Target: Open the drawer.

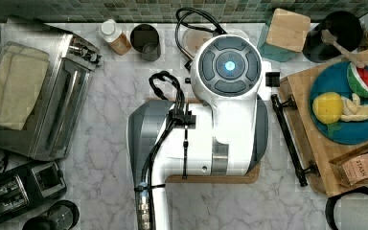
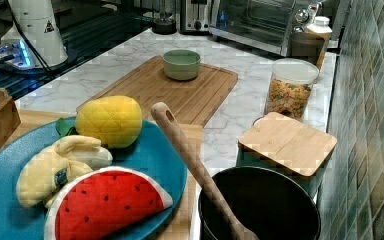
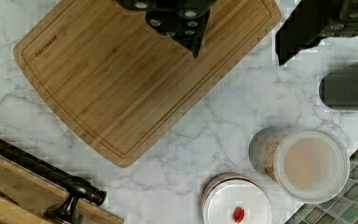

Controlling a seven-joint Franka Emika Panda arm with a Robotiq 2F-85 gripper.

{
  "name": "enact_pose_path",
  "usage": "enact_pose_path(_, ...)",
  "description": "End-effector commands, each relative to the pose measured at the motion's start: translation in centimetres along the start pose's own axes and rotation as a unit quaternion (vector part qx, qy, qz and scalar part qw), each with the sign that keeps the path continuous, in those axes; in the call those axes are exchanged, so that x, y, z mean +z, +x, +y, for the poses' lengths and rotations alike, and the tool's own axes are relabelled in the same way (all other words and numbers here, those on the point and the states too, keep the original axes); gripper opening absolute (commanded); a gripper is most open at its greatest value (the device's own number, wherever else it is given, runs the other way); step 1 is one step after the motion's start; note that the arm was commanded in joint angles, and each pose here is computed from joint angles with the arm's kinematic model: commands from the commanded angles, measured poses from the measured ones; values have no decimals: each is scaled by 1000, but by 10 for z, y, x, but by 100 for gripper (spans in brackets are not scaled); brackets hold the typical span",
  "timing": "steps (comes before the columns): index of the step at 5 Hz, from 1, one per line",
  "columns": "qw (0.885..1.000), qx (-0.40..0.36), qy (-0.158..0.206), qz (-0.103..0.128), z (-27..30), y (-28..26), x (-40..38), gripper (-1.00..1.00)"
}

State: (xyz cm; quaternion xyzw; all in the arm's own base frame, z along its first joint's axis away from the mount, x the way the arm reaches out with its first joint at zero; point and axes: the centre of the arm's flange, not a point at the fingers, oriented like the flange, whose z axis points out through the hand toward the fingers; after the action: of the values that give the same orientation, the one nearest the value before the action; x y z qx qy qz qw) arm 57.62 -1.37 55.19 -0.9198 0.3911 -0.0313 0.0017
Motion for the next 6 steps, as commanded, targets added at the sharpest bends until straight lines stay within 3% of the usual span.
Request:
enact_pose_path(1,1000,0,0,0,0,0,0,100)
enact_pose_path(2,999,-35,-17,-8,9,-4,-2,100)
enact_pose_path(3,990,-144,-11,-4,37,-11,4,100)
enact_pose_path(5,948,-314,-15,37,93,-8,31,100)
enact_pose_path(6,922,-385,-10,32,120,6,52,100)
